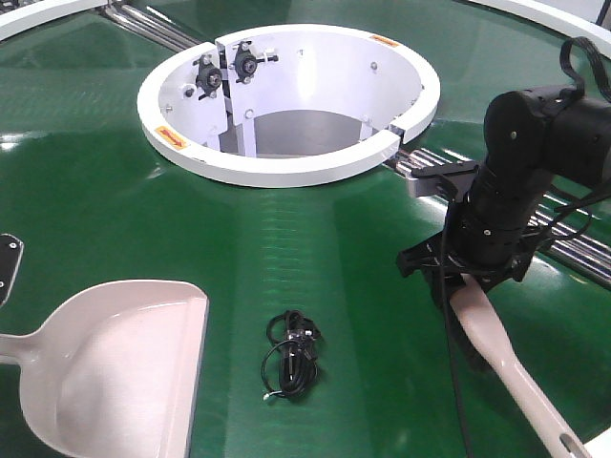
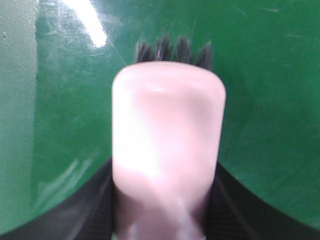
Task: Clean and inspect green conveyor with broom and dustpan
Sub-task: 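Reach the left gripper to the pink dustpan handle and grasp it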
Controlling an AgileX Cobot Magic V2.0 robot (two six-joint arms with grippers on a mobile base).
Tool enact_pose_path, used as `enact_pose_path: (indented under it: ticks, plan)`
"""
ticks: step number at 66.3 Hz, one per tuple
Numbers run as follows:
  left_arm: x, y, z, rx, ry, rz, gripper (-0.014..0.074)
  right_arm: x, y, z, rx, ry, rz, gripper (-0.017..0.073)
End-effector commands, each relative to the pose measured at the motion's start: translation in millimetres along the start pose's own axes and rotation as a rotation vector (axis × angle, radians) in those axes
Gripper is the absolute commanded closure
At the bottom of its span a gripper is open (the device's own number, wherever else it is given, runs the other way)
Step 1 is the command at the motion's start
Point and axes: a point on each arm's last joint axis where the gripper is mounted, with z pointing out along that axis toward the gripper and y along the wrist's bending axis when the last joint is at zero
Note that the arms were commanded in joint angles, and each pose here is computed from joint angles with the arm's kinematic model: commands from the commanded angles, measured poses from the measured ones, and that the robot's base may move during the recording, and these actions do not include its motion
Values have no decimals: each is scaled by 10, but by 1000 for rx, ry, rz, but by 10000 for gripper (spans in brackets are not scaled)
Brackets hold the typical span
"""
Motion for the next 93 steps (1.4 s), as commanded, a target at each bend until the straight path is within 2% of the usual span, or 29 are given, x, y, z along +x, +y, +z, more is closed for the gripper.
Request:
enact_pose_path:
  ticks: [1,18,29,36,49,59,85,93]
  plan:
    - [42,18,-57,-7,24,0,25,63,-19,-236,6,-28,-3,569]
    - [-11,75,72,39,31,17,41,62,-19,-236,6,-28,-1,569]
    - [-26,99,130,60,32,20,117,63,-19,-236,6,-27,-1,569]
    - [-36,108,153,68,33,23,211,63,-19,-236,6,-27,-1,569]
    - [-33,106,148,66,33,22,444,63,-19,-236,6,-27,-1,569]
    - [-40,91,123,63,13,0,619,63,-19,-236,6,-28,-1,569]
    - [-31,15,-95,3,-69,-47,618,63,-19,-236,6,-28,-3,569]
    - [-64,-14,-166,-21,-80,-38,618,63,-19,-236,6,-28,-3,569]
